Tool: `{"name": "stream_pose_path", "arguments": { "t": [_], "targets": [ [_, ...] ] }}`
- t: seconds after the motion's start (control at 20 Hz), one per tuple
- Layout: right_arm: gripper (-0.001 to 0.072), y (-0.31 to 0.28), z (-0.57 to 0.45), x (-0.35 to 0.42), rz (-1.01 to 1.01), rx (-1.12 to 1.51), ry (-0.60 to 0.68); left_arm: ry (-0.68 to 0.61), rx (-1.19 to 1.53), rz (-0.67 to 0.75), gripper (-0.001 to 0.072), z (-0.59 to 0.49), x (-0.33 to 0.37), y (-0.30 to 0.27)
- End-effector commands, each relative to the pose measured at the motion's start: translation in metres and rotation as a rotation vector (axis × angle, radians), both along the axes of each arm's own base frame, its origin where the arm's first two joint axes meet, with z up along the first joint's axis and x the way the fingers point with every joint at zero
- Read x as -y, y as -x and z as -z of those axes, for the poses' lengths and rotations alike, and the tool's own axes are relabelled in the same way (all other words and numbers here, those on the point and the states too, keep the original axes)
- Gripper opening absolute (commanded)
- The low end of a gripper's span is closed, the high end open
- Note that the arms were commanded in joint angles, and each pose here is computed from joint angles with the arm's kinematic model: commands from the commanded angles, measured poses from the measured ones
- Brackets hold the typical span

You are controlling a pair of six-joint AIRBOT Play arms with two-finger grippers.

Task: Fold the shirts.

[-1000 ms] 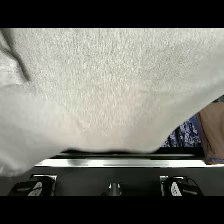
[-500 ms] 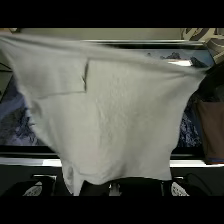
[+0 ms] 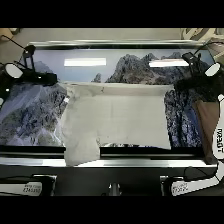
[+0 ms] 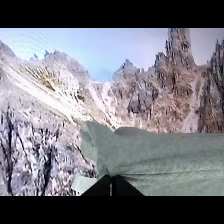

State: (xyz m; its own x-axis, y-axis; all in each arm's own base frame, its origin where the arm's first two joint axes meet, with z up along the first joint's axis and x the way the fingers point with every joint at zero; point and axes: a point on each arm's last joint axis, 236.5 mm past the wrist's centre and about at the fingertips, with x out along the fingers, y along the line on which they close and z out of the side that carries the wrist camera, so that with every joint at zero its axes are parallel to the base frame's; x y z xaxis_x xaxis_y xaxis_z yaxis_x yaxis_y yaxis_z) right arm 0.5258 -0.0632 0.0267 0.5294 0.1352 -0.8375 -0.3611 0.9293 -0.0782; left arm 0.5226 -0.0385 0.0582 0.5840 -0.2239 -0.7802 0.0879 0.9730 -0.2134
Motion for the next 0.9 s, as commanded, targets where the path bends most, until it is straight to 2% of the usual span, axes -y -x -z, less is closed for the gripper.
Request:
{"name": "stream_pose_path", "arguments": {
  "t": [0.0,0.1,0.25,0.35,0.45,0.6,0.7,0.85],
  "targets": [
    [0.0017,-0.064,-0.03,0.017,0.132,0.296,-0.03,-0.017,0.178,-0.048,0.0024,0.01,0.001,-0.056],
    [0.0017,-0.074,-0.035,0.02,0.163,0.346,-0.047,0.034,0.239,-0.115,0.0025,0.007,-0.001,-0.078],
    [0.0017,-0.066,-0.006,0.013,0.141,0.257,-0.064,0.153,0.19,-0.165,0.0025,0.03,0.014,-0.087],
    [0.0018,-0.048,0.026,0.0,0.1,0.122,-0.101,0.172,0.091,-0.132,0.0025,0.059,0.031,-0.076],
    [0.0017,-0.029,0.038,-0.01,0.063,0.028,-0.123,0.121,0.05,-0.032,0.0025,0.061,0.038,-0.061],
    [0.0018,0.027,0.035,-0.015,-0.047,-0.165,-0.075,0.003,-0.067,0.131,0.0025,0.05,0.021,-0.014],
    [0.0018,0.063,0.047,-0.01,-0.063,-0.322,-0.042,0.054,-0.271,0.128,0.0025,0.063,0.017,0.03],
    [0.0019,0.086,0.081,-0.022,-0.057,-0.437,-0.106,0.083,-0.479,0.158,0.0024,0.097,0.023,0.077]
  ]
}}
